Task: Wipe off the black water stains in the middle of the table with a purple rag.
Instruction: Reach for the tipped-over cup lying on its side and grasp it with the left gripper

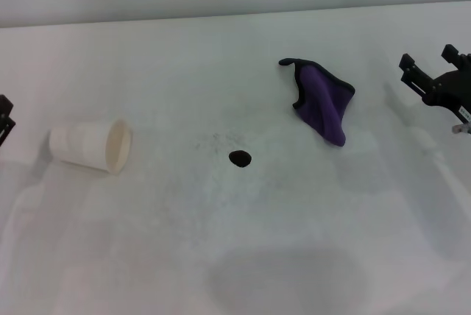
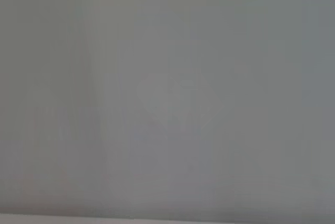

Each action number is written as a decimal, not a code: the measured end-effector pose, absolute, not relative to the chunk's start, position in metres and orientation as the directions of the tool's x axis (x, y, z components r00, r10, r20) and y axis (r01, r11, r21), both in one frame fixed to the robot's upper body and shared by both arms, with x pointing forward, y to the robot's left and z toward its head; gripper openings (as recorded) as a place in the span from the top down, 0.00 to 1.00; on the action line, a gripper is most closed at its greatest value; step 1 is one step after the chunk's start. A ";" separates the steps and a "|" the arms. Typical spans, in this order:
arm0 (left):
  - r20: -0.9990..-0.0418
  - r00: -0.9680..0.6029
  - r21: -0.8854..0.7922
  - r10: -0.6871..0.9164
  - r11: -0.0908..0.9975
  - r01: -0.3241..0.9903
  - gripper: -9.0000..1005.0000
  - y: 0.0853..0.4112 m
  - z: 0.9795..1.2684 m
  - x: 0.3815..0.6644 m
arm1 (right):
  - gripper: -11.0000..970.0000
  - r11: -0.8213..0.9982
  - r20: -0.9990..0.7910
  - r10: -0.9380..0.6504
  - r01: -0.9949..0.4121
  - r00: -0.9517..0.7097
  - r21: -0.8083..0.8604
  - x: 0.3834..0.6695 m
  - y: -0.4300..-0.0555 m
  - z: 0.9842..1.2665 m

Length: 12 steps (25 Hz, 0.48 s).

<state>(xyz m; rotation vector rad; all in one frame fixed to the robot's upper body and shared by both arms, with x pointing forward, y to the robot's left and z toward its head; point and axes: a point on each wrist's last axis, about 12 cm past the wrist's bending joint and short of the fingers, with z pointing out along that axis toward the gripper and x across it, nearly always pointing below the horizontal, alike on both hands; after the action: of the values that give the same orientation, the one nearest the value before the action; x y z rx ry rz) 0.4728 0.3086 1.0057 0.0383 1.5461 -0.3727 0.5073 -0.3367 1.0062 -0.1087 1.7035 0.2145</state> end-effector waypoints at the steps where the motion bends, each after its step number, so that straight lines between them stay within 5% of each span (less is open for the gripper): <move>1: -0.977 -0.015 -0.207 -0.211 0.943 0.261 0.12 0.308 1.006 0.473 | 0.10 0.978 -0.988 0.054 -0.194 -0.145 0.082 0.507 -0.337 1.006; 12: -0.958 0.015 -0.260 -0.287 0.887 0.382 0.12 0.312 1.027 0.488 | 0.10 0.977 -0.988 0.061 -0.195 -0.144 0.089 0.508 -0.336 1.007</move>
<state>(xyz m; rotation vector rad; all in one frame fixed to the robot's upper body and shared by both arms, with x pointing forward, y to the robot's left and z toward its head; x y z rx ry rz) 0.4877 0.3124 1.0275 0.0797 1.4661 -0.5216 0.5081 -0.3364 1.0067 -0.1013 1.7024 0.2222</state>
